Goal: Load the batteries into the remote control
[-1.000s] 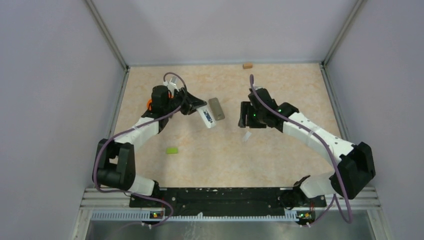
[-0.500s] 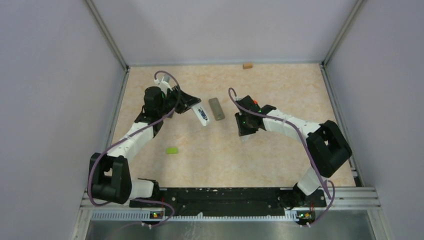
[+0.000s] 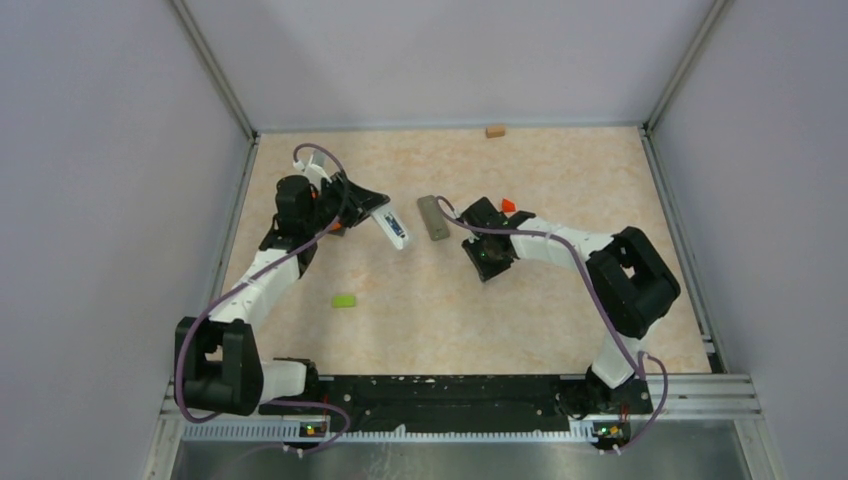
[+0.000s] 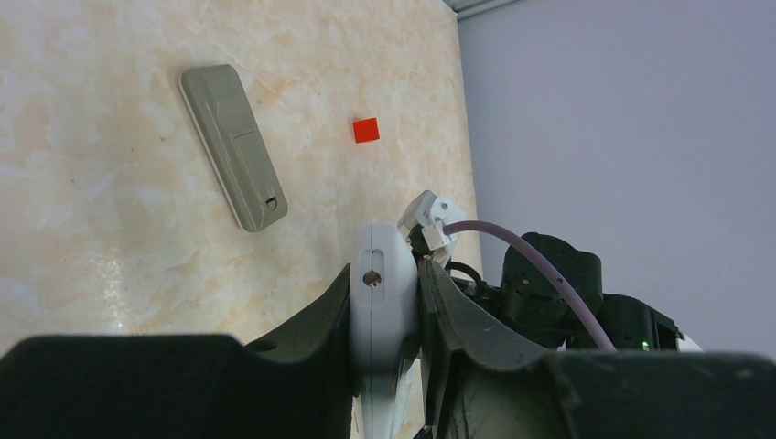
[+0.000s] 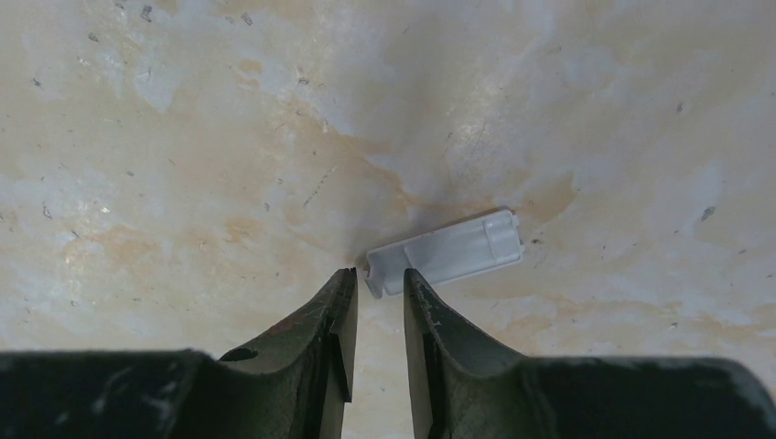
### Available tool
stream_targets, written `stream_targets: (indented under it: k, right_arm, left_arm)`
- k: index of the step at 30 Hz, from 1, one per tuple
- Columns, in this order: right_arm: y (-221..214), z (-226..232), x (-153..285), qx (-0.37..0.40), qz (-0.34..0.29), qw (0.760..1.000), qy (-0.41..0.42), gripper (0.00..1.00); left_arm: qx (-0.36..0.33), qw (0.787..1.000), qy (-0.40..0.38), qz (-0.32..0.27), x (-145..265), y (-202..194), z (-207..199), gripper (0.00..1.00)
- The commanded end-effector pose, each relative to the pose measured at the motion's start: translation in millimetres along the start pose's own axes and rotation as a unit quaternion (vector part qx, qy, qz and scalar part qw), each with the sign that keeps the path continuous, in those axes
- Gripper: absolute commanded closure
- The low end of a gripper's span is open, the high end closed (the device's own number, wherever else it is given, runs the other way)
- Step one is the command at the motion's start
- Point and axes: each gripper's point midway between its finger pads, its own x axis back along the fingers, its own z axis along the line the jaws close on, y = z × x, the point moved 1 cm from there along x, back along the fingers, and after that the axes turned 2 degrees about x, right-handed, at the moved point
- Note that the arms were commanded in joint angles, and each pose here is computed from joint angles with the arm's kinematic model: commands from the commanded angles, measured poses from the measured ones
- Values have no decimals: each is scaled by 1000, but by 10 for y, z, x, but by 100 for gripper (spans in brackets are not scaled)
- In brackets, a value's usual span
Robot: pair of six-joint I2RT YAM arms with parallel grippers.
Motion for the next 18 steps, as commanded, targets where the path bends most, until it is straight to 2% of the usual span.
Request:
stream_targets:
  k: [1, 5, 18]
  right_arm:
    - [180, 38, 8, 29, -18, 999, 4, 74]
    - [139, 43, -9, 25, -1, 1000, 2, 80]
    - [78, 120, 52, 29, 28, 999, 19, 78]
  left_arm:
    - [-15, 999, -27, -15, 55, 87, -146, 100]
    - [-13, 999, -26, -17, 52, 103, -133, 100]
    - [-7, 1000, -24, -17, 31, 125, -105, 100]
